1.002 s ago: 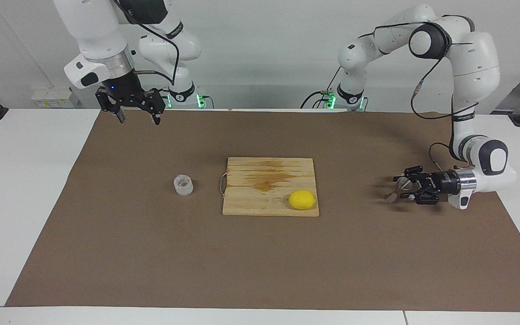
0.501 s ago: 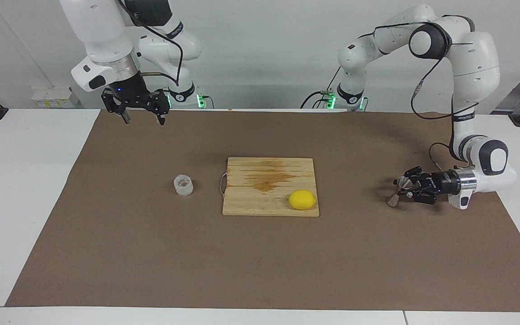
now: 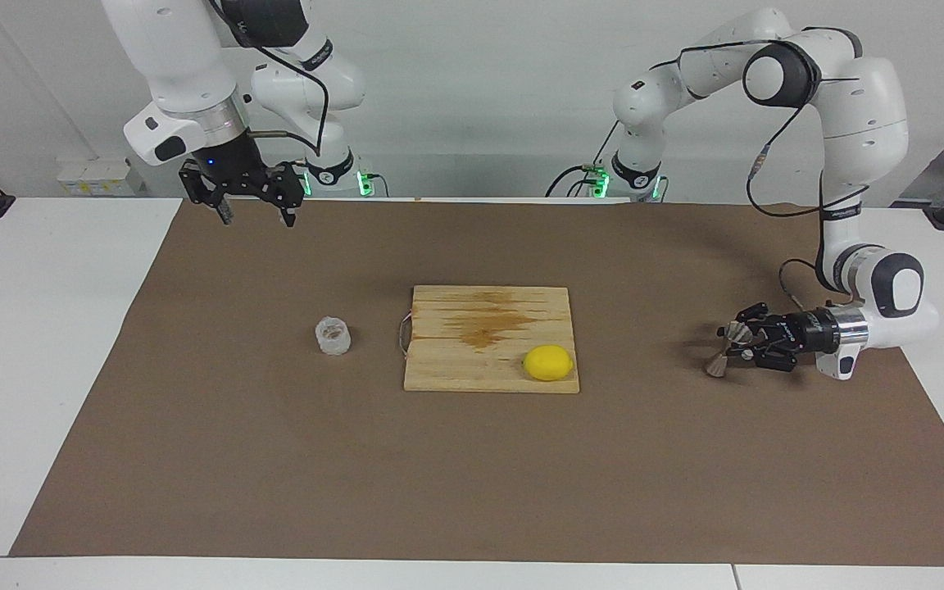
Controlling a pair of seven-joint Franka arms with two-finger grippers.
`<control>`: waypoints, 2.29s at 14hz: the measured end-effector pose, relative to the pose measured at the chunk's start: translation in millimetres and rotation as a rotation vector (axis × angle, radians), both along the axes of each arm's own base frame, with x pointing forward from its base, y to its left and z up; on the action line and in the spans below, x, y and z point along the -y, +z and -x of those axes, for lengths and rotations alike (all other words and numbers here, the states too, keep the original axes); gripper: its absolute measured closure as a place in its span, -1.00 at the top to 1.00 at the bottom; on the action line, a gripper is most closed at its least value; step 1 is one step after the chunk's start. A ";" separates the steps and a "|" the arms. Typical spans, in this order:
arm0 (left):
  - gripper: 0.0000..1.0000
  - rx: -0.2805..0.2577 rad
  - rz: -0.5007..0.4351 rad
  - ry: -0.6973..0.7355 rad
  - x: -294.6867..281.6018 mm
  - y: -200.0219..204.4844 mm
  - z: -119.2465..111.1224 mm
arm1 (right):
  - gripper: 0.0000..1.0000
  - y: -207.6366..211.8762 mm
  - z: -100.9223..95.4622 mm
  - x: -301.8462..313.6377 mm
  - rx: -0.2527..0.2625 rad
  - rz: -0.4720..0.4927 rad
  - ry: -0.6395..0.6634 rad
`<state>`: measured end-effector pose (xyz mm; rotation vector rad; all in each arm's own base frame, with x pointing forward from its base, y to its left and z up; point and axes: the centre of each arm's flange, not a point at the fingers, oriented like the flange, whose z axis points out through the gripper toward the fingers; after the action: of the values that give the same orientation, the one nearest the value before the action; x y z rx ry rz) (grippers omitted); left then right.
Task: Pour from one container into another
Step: 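Close the left gripper around the silver metal cup, then lift the metal cup with the left gripper and carry it toward the board, then lower the metal cup onto the wooden board beside the lemon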
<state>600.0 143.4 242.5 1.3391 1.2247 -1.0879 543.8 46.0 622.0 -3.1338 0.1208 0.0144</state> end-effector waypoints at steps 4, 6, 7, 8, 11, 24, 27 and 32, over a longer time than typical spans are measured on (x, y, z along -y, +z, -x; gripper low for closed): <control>-0.15 -0.034 0.057 0.014 20.7 9.7 -10.4 | 1.00 -0.1 -0.3 4.2 0.000 0.000 -0.008; -0.15 -0.037 0.083 0.008 34.9 19.0 -16.8 | 1.00 -0.1 -0.3 4.2 0.000 0.000 -0.008; -0.15 -0.029 0.091 0.006 40.1 25.4 -19.5 | 1.00 -0.1 -0.3 4.2 0.000 0.000 -0.008; -0.15 -0.024 0.099 0.006 44.1 31.5 -21.7 | 1.00 -0.1 -0.3 4.2 0.000 0.000 -0.008; -0.15 -0.032 0.108 -0.006 61.9 53.5 -28.6 | 1.00 -0.1 -0.3 4.2 0.000 0.000 -0.008; -0.15 -0.097 0.089 0.030 237.8 127.0 -17.0 | 1.00 -0.1 -0.3 4.2 0.000 0.000 -0.008; -0.15 -0.076 0.122 0.078 286.5 119.8 1.6 | 1.00 -0.1 -0.3 4.2 0.000 0.000 -0.008; -0.15 -0.052 0.131 0.162 351.6 82.3 43.8 | 1.00 -0.1 -0.3 4.2 0.000 0.000 -0.008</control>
<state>556.2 -208.2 324.8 1.0995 1.2542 -1.0737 544.2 41.8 621.9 -3.1333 0.1329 0.0147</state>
